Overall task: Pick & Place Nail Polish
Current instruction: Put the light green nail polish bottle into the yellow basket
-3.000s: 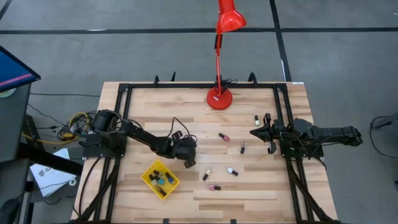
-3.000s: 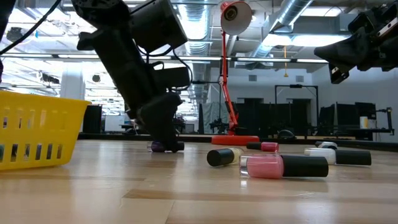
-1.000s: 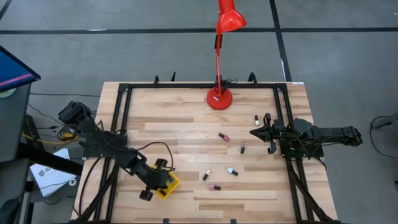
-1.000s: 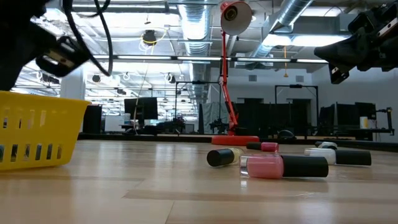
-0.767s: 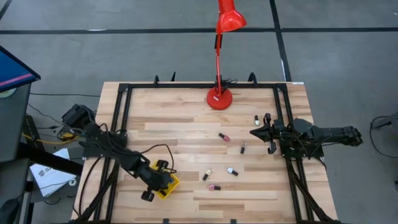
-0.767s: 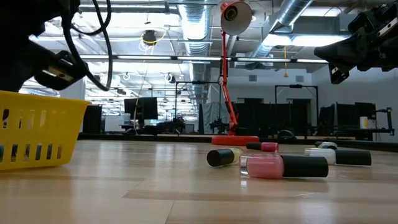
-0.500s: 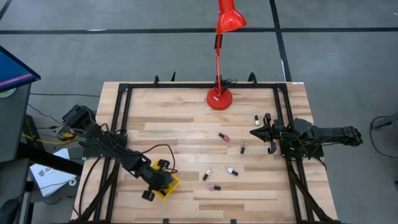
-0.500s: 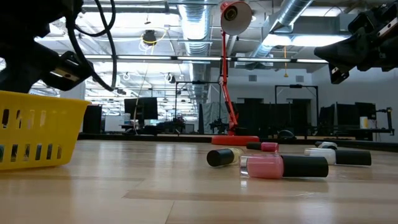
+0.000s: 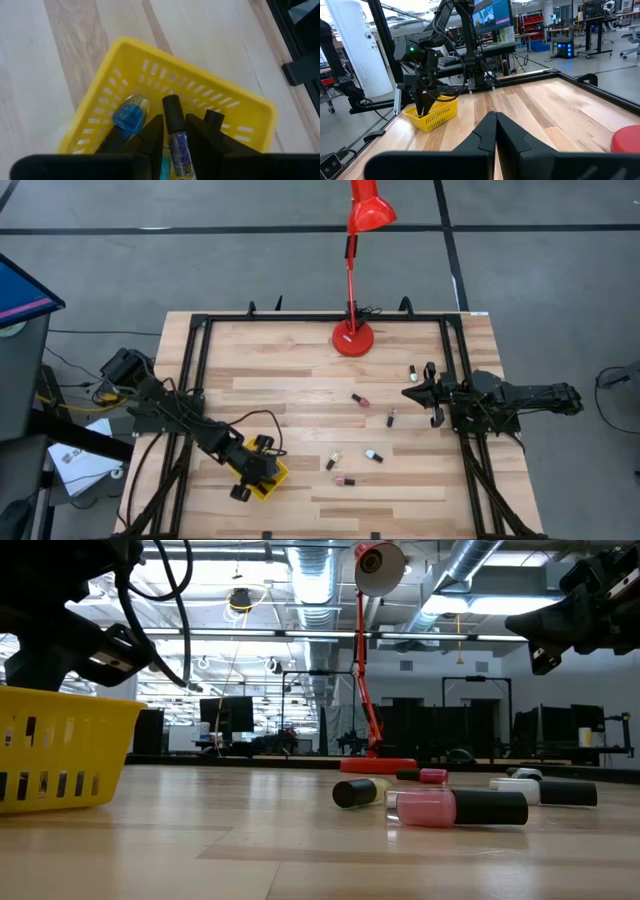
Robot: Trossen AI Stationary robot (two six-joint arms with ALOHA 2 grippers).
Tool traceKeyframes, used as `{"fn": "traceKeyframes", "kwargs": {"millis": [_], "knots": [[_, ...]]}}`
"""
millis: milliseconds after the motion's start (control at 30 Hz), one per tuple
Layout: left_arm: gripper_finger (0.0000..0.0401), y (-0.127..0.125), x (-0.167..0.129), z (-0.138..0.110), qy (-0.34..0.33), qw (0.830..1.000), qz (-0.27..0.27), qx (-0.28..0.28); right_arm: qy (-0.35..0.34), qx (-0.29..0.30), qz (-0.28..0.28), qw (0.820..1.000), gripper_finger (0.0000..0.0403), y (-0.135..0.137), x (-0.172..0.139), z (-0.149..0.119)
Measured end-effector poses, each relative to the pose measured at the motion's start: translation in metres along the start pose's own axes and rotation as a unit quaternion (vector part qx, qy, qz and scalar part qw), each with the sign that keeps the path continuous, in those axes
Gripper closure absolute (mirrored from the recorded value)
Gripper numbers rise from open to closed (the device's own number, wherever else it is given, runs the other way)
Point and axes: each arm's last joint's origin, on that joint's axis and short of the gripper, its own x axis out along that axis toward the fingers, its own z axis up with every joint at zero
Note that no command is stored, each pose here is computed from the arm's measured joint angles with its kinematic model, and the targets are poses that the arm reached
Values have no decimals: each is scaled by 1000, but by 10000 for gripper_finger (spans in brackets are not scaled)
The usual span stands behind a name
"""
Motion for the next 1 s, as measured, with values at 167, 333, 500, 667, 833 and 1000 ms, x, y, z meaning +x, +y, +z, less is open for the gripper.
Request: {"fn": "traceKeyframes", "kwargs": {"millis": [167,333,500,667,833,1000], "knots": [[316,7,-12,6,-29,999,10,-15,0,0,0,1000,403,0,0,0],[302,19,-40,16,-93,994,52,-36,0,-1,0,1000,403,0,0,0],[293,31,-75,22,-162,982,71,-62,-3,-1,1,1000,403,0,0,0],[293,39,-115,22,-244,960,111,-87,-8,38,2,999,403,0,0,1],[299,47,-159,14,-330,924,150,-121,-49,201,-2,978,403,0,0,9],[315,51,-205,-4,-416,878,183,-147,-131,297,-29,945,403,-2,-3,21]]}}
